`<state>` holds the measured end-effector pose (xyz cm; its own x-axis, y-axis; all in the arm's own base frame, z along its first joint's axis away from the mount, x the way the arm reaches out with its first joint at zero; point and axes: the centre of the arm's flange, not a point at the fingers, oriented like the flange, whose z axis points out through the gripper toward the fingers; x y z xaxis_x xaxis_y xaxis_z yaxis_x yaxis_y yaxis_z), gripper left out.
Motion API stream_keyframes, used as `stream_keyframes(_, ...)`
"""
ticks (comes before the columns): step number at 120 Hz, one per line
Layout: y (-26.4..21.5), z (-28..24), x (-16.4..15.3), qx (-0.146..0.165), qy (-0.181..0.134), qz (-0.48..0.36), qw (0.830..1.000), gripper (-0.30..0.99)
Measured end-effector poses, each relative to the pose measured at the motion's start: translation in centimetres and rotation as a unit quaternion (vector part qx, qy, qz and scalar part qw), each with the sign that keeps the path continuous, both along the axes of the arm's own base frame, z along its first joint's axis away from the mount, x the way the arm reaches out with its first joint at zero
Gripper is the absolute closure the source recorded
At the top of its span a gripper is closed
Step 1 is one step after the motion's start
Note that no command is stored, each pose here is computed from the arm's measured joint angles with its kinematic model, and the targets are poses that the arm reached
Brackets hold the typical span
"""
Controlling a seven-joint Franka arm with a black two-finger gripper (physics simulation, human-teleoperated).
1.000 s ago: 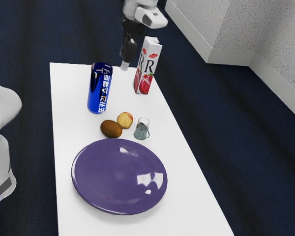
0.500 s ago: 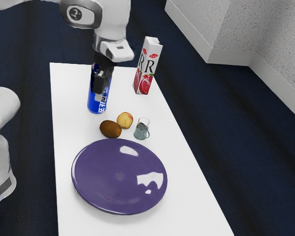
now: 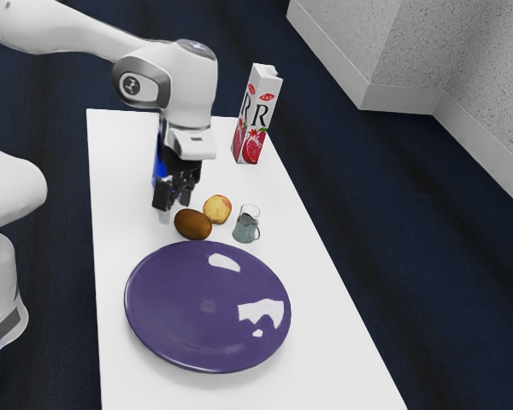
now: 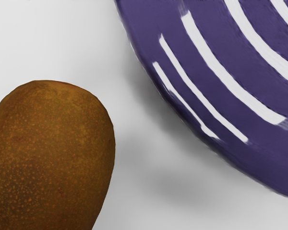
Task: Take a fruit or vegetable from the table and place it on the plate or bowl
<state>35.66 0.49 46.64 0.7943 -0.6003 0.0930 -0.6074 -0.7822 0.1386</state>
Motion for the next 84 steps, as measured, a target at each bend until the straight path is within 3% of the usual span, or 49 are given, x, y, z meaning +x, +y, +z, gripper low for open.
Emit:
stream_keyframes(42,2.2,-4.4,3.4,-0.028,-0.022,0.014,0.999,0.01)
stream_keyframes(66,3.5,-5.4,4.2,-0.027,-0.037,0.032,0.998,0.29)
stream_keyframes(84,1.3,-1.3,3.7,0.016,-0.033,0.015,0.999,0.37)
